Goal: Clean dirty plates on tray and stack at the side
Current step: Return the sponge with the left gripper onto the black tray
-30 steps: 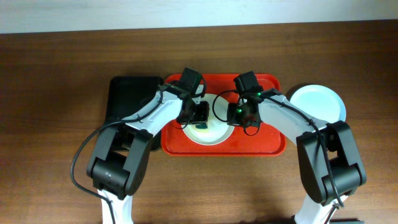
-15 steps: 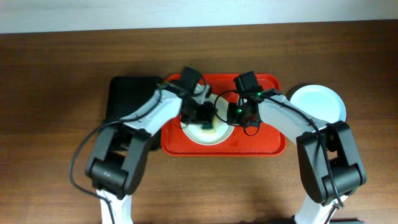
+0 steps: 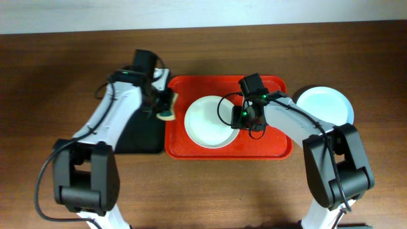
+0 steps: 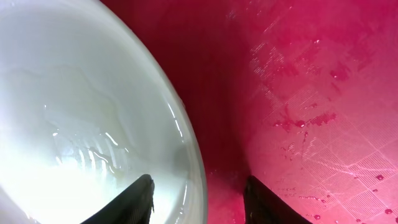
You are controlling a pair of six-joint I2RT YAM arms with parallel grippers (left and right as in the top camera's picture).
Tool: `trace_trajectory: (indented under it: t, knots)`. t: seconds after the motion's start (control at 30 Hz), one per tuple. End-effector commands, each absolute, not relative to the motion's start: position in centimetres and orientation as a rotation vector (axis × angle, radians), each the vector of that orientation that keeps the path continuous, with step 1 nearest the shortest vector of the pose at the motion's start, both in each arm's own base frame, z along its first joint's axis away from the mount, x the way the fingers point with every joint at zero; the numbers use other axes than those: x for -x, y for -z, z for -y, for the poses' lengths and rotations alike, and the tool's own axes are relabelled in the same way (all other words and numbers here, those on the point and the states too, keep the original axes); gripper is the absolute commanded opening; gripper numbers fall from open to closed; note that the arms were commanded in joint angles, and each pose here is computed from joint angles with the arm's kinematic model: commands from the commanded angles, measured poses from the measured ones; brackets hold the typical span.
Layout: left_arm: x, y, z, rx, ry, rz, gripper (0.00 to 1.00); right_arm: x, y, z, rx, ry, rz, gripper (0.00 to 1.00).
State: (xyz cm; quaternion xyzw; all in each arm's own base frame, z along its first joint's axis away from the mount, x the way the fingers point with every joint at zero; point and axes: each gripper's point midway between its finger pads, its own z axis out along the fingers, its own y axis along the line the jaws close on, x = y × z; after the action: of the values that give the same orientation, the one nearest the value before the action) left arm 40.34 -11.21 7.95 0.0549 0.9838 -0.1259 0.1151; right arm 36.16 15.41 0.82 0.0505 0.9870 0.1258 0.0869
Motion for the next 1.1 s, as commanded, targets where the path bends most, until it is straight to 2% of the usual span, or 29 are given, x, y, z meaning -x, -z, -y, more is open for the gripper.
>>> trace_trajectory:
  t: [0.0,0.07,0.37,0.4,0.47,0.57,0.63,1.07]
  knots:
    - [-40.9,-8.7,7.6,-0.142,0.340,-2.867,0.00,-35.4,0.0,-15.4,-0.145,-0.359,-2.970,0.50]
    - [-40.9,-8.7,6.6,-0.135,0.336,-2.869,0.00,-35.4,0.0,-15.4,-0.145,-0.359,-2.969,0.54]
    - [-41.0,-8.4,4.0,-0.087,0.288,-2.881,0.00,-35.5,0.0,-15.4,-0.145,-0.359,-2.968,0.59]
    - [-41.0,-8.3,3.8,-0.084,0.264,-2.884,0.00,-35.5,0.0,-15.4,-0.145,-0.360,-2.967,0.58]
    - [-41.0,-8.1,3.2,-0.077,0.219,-2.892,0.00,-35.6,0.0,-15.4,-0.144,-0.361,-2.963,0.49]
    - [-40.9,-7.5,3.3,-0.078,0.219,-2.900,0.00,-35.7,0.0,-15.4,-0.143,-0.363,-2.959,0.25]
    - [-41.0,-6.9,2.8,-0.075,0.183,-2.895,0.00,-35.7,0.0,-15.4,-0.143,-0.363,-2.959,0.19]
    - [-39.7,-1.5,1.5,-0.061,0.072,-2.877,0.02,-35.7,0.0,-15.5,-0.142,-0.364,-2.956,0.18]
